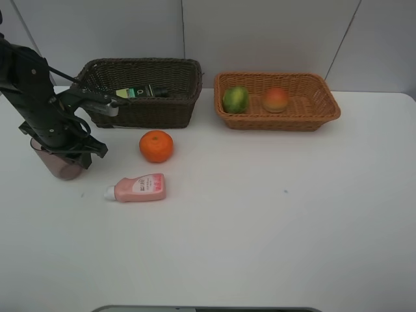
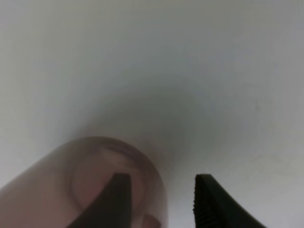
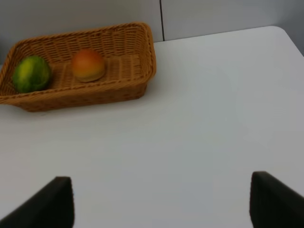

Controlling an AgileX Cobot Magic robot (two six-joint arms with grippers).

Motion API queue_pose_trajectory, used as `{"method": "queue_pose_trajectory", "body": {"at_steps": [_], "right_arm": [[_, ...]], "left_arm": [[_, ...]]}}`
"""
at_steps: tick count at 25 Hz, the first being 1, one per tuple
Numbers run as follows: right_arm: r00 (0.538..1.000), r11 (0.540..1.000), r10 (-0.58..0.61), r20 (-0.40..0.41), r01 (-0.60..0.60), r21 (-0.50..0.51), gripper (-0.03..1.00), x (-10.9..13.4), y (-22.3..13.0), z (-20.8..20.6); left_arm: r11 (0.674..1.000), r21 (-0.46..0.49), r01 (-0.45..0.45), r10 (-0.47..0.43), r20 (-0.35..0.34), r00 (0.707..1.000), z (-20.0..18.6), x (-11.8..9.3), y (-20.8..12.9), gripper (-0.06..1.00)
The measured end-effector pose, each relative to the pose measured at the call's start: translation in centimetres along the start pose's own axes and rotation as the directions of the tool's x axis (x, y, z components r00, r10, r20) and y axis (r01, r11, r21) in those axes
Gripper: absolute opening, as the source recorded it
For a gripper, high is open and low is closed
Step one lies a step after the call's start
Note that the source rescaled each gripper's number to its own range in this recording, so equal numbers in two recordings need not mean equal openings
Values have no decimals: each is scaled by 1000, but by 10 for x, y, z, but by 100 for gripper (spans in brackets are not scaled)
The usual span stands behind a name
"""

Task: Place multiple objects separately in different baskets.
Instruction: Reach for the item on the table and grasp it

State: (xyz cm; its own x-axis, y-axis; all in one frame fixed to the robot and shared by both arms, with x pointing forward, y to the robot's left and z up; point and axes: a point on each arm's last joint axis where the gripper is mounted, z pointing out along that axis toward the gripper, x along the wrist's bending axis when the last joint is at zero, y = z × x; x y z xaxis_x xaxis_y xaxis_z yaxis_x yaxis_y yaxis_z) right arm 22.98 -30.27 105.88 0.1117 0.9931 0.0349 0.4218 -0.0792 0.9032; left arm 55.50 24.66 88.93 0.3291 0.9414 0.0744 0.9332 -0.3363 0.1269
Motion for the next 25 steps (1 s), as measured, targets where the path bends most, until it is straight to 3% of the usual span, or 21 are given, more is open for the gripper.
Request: {"method": "queue_pose_trajectory", "body": {"at_steps": [25], "right_arm": [[1000,1000,0,0,0,0,47,0,0,0]], "left_arm": [[998,-62,9,-9,-7,1000,-23,1,2,0]]}}
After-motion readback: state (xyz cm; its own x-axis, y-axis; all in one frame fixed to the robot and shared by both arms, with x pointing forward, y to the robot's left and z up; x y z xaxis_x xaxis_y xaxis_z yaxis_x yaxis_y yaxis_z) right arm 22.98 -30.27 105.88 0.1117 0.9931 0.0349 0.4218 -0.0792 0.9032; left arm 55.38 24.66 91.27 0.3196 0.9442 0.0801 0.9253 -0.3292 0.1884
